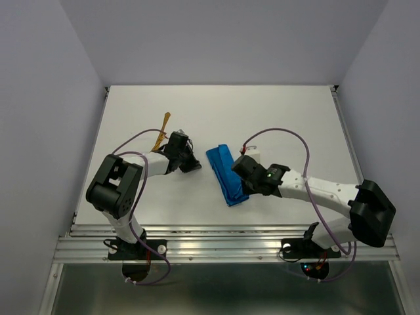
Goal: Fold the napkin into a case and place the utensils inside
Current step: Move the smaller rectangle folded napkin to the center of the board, then pick up the top corner of the smaller rectangle folded napkin from the center of the board.
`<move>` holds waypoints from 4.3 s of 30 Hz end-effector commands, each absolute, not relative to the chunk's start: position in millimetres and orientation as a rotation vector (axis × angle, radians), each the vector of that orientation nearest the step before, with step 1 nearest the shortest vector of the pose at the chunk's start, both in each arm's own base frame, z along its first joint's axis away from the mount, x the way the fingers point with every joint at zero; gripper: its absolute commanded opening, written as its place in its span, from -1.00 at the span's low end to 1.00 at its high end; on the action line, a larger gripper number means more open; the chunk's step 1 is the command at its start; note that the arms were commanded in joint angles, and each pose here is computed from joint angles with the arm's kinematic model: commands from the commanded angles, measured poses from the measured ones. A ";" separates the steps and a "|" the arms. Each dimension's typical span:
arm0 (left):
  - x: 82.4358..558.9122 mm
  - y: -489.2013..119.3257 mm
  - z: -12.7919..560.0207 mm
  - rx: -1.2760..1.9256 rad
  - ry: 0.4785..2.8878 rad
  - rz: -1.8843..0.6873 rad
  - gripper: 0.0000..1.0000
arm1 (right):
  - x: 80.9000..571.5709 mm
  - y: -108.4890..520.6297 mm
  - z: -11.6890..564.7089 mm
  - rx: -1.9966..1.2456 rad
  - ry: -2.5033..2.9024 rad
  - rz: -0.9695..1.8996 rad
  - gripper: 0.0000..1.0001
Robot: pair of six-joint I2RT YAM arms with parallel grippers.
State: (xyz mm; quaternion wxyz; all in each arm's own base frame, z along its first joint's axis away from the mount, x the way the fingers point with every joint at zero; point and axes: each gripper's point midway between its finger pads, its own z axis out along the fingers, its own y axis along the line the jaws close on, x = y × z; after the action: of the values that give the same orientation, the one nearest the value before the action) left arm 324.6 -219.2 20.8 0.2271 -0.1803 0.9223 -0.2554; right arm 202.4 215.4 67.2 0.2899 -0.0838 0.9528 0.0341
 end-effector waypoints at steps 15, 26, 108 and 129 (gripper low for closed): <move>344.8 -229.8 64.8 -0.392 2.462 -0.776 -0.81 | 380.9 302.0 140.8 -0.063 2.360 0.220 0.13; 360.8 -226.9 79.7 -0.416 2.437 -0.805 -0.26 | 415.7 317.9 106.3 -0.010 2.398 0.198 0.01; 373.6 -261.0 43.7 -0.284 2.551 -0.955 -1.00 | 402.6 361.2 108.3 -0.083 2.422 0.445 -0.98; 372.8 -261.0 42.7 -0.286 2.554 -0.956 -1.00 | 403.0 357.6 111.0 -0.105 2.414 0.422 -0.43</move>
State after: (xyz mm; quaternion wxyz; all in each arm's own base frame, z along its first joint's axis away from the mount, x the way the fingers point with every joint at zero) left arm 361.7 -254.4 28.9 0.1803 -0.1180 0.9206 -0.3257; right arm 390.3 345.8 67.5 0.2903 -0.0375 0.9468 0.1334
